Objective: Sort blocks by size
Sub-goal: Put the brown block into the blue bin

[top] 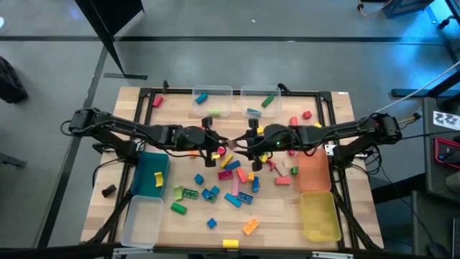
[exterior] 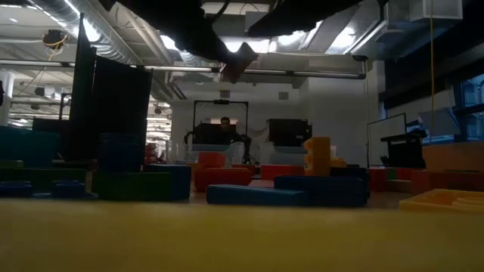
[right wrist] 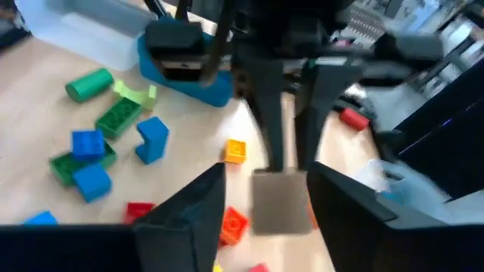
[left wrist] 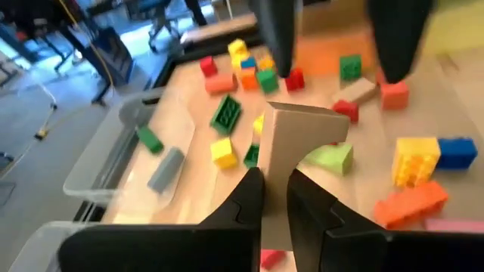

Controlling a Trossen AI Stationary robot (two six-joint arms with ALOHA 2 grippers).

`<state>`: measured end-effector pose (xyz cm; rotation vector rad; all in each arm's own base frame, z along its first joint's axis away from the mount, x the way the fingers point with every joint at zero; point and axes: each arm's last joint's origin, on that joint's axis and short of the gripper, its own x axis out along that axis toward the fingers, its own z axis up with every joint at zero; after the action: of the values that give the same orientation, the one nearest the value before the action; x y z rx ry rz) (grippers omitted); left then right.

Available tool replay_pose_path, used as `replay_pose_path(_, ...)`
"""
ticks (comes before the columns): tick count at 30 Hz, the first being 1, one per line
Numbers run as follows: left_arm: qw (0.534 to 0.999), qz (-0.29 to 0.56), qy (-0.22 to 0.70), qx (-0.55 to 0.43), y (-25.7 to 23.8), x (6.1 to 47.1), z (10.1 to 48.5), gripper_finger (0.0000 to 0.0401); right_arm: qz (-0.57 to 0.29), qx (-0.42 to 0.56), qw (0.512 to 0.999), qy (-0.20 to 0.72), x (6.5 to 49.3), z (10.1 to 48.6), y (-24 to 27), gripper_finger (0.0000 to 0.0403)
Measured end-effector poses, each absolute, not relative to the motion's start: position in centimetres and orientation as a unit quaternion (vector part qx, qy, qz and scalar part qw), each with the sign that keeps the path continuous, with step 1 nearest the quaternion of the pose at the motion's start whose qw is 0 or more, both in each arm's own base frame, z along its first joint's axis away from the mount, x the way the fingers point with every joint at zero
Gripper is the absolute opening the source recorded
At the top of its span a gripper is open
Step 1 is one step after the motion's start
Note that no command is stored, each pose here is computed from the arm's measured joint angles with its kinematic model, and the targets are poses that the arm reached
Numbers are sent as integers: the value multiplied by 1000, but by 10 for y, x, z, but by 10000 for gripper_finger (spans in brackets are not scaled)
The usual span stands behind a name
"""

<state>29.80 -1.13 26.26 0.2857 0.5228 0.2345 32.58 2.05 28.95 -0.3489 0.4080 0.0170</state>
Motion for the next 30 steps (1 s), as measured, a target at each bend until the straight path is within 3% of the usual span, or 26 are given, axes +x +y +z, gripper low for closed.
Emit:
replay_pose_path(5, 932, 115, 324, 117, -11, 281, 276, 22, -2, -163, 964, 209, 325, 288, 20, 242)
replay_pose_path(10, 894, 112, 429, 59, -14, 247, 296, 26, 1, -165, 958, 235, 323, 284, 19, 260)
replay_pose_path(15, 830, 108, 545, -55, -18, 205, 299, 24, 1, -149, 949, 279, 319, 276, 19, 257)
replay_pose_path(21, 713, 151, 666, -159, -26, 169, 294, 36, -17, -140, 948, 287, 318, 275, 14, 253)
replay_pose_path(24, 679, 168, 691, -183, -29, 163, 293, 38, -34, -136, 948, 286, 319, 275, 4, 253)
replay_pose_path(30, 671, 192, 684, -211, -35, 162, 293, 44, -62, -135, 942, 300, 318, 274, -18, 253)
